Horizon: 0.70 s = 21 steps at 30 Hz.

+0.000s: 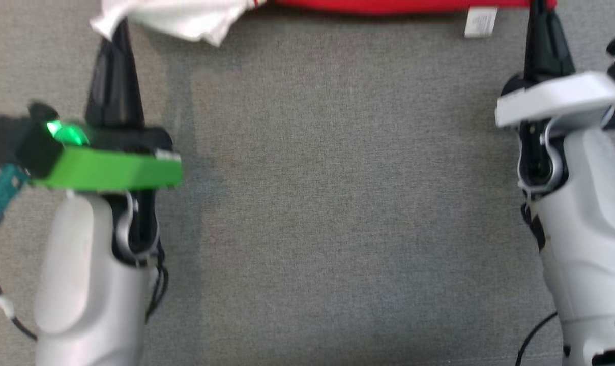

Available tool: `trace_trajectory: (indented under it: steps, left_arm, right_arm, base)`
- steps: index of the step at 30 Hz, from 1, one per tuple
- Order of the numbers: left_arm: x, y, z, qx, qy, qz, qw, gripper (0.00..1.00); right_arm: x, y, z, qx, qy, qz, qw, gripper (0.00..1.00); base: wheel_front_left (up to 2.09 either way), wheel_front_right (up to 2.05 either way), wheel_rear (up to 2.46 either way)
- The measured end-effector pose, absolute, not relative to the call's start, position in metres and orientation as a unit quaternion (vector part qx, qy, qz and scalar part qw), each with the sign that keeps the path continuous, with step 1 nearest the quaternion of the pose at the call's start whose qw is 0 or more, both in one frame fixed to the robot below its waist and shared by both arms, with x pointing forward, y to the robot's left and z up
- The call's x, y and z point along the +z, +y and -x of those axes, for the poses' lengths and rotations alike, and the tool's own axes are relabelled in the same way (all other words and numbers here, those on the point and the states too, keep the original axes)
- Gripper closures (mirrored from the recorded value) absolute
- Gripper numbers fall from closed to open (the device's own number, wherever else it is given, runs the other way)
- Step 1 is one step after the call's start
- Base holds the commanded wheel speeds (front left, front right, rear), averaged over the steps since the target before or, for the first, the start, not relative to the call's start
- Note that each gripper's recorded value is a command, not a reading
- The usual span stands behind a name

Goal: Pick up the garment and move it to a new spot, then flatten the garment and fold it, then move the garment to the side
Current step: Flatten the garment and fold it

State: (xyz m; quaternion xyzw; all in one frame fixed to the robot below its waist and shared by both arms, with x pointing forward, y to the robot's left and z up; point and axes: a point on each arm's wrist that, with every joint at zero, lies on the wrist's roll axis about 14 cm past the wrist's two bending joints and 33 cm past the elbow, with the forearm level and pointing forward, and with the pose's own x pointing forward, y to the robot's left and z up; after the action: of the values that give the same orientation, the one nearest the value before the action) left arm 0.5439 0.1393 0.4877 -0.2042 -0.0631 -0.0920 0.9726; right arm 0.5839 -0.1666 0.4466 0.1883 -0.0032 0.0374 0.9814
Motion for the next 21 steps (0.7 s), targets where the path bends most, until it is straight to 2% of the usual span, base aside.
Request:
trace_trajectory:
  steps: [9, 21]
  left_arm:
    - [0.490, 0.134, -0.456, -0.085, -0.035, 0.226, 0.970, 1.00]
    - [0.535, 0.126, -0.365, -0.100, -0.052, 0.218, 0.969, 1.00]
  right_arm:
    - [0.464, -0.172, -0.508, 0.033, -0.008, -0.209, 0.977, 1.00]
    - [0.490, -0.180, -0.406, 0.015, -0.022, -0.231, 0.973, 1.00]
  base:
    - [0.00, 0.00, 0.00]
    - [0.00, 0.00, 0.00]
